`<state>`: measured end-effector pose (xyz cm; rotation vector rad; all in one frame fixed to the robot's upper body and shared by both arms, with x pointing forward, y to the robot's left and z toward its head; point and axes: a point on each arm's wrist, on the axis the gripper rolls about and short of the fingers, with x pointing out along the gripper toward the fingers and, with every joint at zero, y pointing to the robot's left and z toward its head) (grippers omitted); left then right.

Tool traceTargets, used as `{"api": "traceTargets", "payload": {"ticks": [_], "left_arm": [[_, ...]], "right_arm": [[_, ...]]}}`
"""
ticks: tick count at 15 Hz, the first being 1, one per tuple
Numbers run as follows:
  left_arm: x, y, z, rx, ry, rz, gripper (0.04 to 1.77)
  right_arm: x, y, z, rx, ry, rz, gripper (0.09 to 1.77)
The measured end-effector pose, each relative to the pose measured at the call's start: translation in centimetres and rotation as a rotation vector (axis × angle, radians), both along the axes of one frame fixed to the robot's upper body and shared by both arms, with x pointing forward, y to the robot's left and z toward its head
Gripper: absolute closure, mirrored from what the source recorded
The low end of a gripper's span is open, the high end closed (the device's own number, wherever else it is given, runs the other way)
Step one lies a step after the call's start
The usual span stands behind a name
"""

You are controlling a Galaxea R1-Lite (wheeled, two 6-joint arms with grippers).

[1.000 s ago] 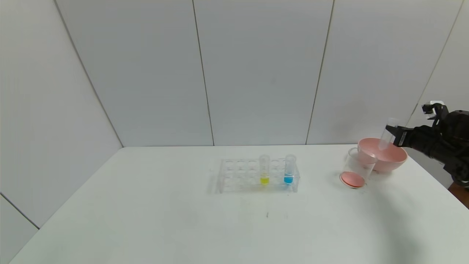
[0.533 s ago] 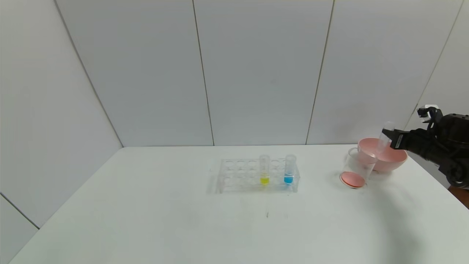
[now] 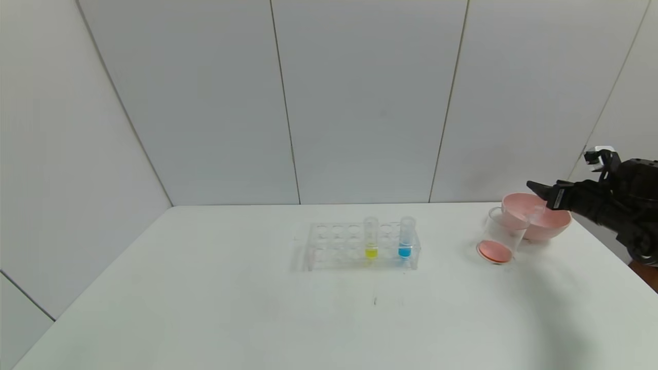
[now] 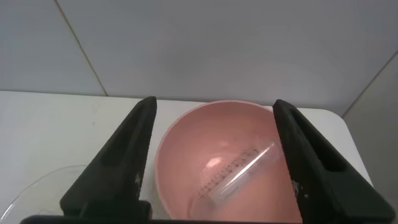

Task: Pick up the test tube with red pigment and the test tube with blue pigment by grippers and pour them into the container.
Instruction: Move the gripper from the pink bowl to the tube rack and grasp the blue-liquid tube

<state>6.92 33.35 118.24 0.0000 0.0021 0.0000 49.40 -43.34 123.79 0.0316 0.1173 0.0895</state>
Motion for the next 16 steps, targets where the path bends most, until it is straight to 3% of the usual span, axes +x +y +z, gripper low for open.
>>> {"api": "traceTargets", "payload": {"ticks": [4,8,13,16], "left_arm": [[0.0,0.0,0.0,0.000,0.000,0.000,0.05],[0.0,0.0,0.0,0.000,0.000,0.000,0.05],[0.0,0.0,0.0,0.000,0.000,0.000,0.05],[0.0,0.0,0.0,0.000,0.000,0.000,0.05]], "right_arm": [[-1.9,2.8,0.0,0.003,0.040,0.046,0.37],[-5.7,7.4,0.5,0.004,0.089,0.041,0.28],[-11.1,14.3,2.0,0.041,0.022,0.020,0.22],[-13.5,18.3,1.4,0.038,0.028,0.012,0.19]]}}
